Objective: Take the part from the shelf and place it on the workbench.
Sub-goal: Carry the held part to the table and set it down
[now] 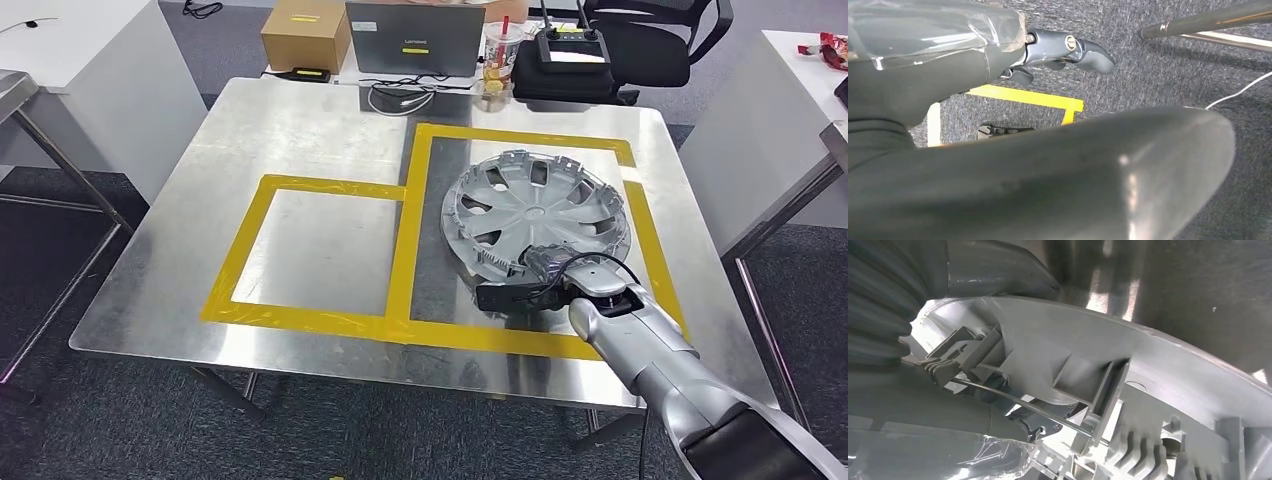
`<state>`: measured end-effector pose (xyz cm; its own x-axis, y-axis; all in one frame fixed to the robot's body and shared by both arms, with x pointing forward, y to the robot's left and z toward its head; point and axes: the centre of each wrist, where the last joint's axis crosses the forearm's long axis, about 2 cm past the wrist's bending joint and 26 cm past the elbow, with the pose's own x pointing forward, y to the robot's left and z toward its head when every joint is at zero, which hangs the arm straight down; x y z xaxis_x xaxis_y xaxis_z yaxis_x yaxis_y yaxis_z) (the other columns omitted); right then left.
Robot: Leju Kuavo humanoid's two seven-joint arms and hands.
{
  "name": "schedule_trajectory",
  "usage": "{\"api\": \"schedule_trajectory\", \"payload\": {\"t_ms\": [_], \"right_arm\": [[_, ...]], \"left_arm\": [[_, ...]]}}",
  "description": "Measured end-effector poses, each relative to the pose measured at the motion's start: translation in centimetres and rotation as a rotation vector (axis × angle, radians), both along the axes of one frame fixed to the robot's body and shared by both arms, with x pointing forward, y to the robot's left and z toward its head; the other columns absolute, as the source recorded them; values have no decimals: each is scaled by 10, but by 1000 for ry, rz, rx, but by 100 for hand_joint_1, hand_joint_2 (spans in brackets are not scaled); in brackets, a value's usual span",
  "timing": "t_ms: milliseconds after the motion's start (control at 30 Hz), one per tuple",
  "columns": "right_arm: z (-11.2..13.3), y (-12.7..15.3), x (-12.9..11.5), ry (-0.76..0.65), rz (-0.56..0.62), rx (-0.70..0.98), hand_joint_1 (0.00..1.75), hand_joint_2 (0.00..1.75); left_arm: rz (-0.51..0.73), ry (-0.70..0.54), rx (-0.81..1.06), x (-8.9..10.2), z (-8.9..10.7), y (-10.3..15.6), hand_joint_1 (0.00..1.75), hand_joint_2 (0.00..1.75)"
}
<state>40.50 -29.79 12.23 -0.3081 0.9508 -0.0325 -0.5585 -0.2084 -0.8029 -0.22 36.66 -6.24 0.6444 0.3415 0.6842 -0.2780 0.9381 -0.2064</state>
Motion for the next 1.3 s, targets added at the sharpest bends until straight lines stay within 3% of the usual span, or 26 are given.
{"api": "schedule_trajectory", "payload": {"t_ms": [367, 500, 633, 1033, 1300], "right_arm": [[4, -25, 5, -36, -107, -91, 175, 175], [-2, -33, 0, -42, -95, -85, 0, 0], [-2, -37, -2, -48, -106, -76, 0, 0], [-16, -41, -31, -133, -121, 155, 0, 0], [7, -30, -41, -324, -53, 387, 0, 0]], "left_arm": [[-22, 8, 14, 0, -7, 2, 0, 0], [-38, 14, 12, 0, -8, 5, 0, 175], [-58, 22, 30, 0, -9, 7, 0, 0], [-77, 6, 3, 2, -6, 4, 0, 0], [-76, 3, 8, 3, -3, 0, 0, 0]]}}
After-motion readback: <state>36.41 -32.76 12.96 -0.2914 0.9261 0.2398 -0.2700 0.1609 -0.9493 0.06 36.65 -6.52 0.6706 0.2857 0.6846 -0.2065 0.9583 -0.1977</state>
